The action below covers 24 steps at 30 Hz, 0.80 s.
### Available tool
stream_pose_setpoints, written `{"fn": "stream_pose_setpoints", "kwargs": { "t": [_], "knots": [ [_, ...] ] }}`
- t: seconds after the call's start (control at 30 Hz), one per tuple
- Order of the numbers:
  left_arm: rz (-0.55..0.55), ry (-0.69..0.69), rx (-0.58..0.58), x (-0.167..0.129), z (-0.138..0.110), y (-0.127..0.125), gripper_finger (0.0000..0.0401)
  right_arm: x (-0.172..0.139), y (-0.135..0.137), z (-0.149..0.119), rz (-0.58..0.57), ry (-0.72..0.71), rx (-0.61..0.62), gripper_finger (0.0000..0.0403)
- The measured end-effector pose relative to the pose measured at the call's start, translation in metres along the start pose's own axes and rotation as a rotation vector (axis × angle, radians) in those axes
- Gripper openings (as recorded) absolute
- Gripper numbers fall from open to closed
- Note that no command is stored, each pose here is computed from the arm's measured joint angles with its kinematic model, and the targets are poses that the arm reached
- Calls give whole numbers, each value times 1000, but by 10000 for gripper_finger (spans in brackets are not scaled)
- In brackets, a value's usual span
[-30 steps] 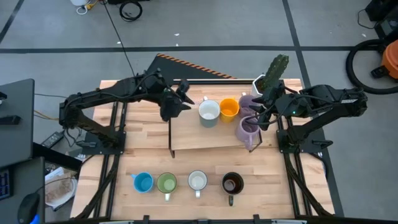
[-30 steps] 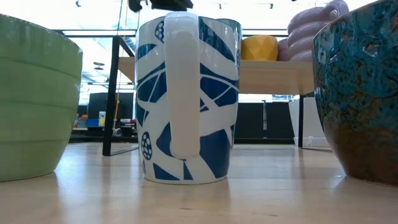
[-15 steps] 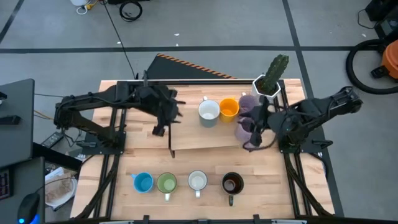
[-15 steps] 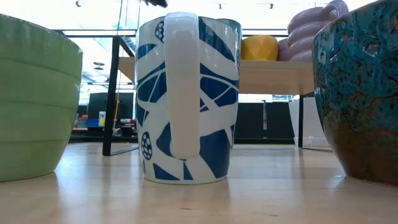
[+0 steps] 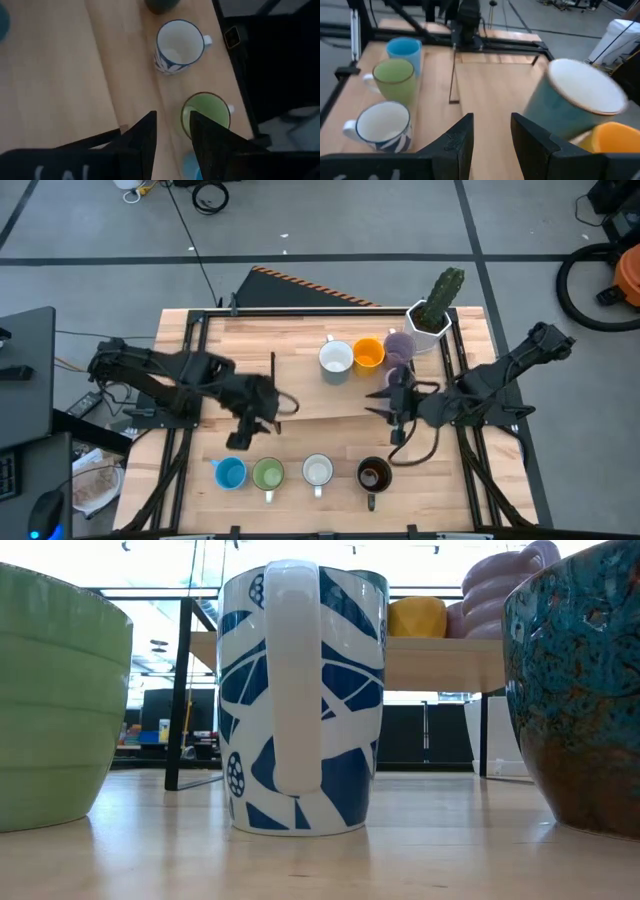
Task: Place coffee mugs
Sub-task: Put the brown mug on the shelf
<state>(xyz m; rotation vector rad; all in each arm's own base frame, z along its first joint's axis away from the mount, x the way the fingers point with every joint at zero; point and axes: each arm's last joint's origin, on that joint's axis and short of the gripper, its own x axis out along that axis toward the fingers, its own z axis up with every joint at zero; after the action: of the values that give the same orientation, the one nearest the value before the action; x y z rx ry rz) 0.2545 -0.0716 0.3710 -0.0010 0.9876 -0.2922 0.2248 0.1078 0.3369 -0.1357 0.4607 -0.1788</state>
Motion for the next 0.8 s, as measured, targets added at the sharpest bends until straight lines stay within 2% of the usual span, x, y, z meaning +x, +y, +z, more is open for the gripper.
{"fn": "stream_pose_setpoints", "kwargs": {
  "t": [0.3, 0.4, 0.5, 0.67, 0.8],
  "knots": [
    [214, -19, 68, 2, -5, -25, 123, 19, 35, 9, 97, 140, -53, 135],
    [297, -43, 155, 12, -6, -26, 123, 27, 46, 7, 141, 218, -70, 135],
    [339, -46, 236, 19, -14, -20, 123, 34, 54, 5, 209, 300, -76, 135],
    [357, -150, 260, 17, -26, 3, 123, 42, 58, 8, 295, 382, -68, 135],
    [379, -244, 273, 8, -39, 16, 123, 52, 63, 10, 326, 437, 4, 135]
  ]
}}
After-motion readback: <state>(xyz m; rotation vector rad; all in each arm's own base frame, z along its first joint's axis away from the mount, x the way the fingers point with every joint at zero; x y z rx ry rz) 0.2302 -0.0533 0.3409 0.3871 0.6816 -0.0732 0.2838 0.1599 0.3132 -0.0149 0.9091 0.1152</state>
